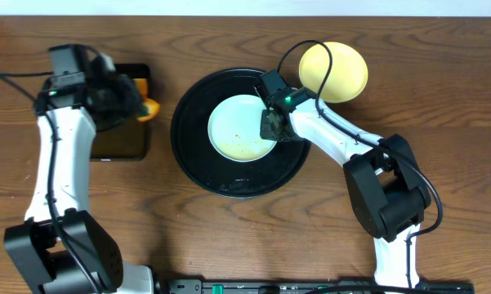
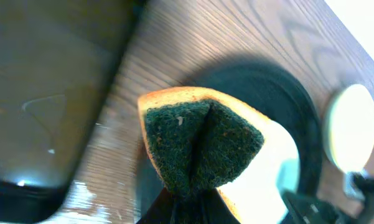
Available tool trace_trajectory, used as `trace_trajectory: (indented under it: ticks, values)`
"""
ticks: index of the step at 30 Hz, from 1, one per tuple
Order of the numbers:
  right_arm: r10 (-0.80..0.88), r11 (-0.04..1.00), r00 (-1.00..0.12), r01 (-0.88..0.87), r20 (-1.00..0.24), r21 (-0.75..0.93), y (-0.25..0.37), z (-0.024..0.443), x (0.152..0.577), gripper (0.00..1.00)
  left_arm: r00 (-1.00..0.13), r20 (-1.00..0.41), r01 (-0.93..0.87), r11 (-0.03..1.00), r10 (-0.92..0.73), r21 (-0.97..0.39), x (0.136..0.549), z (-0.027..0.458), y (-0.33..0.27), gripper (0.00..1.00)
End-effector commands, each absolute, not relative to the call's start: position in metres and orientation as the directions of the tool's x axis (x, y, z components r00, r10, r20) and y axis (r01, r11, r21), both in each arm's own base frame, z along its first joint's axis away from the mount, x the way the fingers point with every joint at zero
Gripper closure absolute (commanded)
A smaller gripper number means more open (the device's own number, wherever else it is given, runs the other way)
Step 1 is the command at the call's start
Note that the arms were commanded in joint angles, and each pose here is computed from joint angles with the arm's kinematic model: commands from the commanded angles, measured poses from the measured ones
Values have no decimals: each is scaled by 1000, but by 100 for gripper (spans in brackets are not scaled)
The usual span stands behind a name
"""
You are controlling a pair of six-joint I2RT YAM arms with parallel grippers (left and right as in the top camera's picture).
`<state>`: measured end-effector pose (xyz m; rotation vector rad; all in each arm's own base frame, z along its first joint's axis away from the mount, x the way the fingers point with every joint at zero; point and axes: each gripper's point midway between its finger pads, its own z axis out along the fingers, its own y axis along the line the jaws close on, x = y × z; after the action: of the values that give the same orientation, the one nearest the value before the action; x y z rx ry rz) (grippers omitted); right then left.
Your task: Clean dirty plates on tray and stack at the side
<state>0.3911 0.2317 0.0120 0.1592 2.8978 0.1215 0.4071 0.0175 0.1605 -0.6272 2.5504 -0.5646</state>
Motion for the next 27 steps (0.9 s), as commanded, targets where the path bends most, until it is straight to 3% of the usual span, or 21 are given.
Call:
trace_trajectory:
  ticks: [1,14,22,27]
  values:
    - [156,984,-968,135,-199,116,239,5,387,99,-865,-287,-225,830,-411,-510,401,152,-34,92]
    - [211,973,-961,191,-179,127,241,5,382,99,-931,-95,-273,843,-354,-464,392,72,-141,92]
    - [262,962,-951,243,-166,128,239,4,381,99,-956,-99,-197,858,-275,-474,389,53,-187,92]
    - [266,961,-951,248,-160,123,238,4,379,99,-927,-56,-298,817,-372,-494,398,40,-196,92]
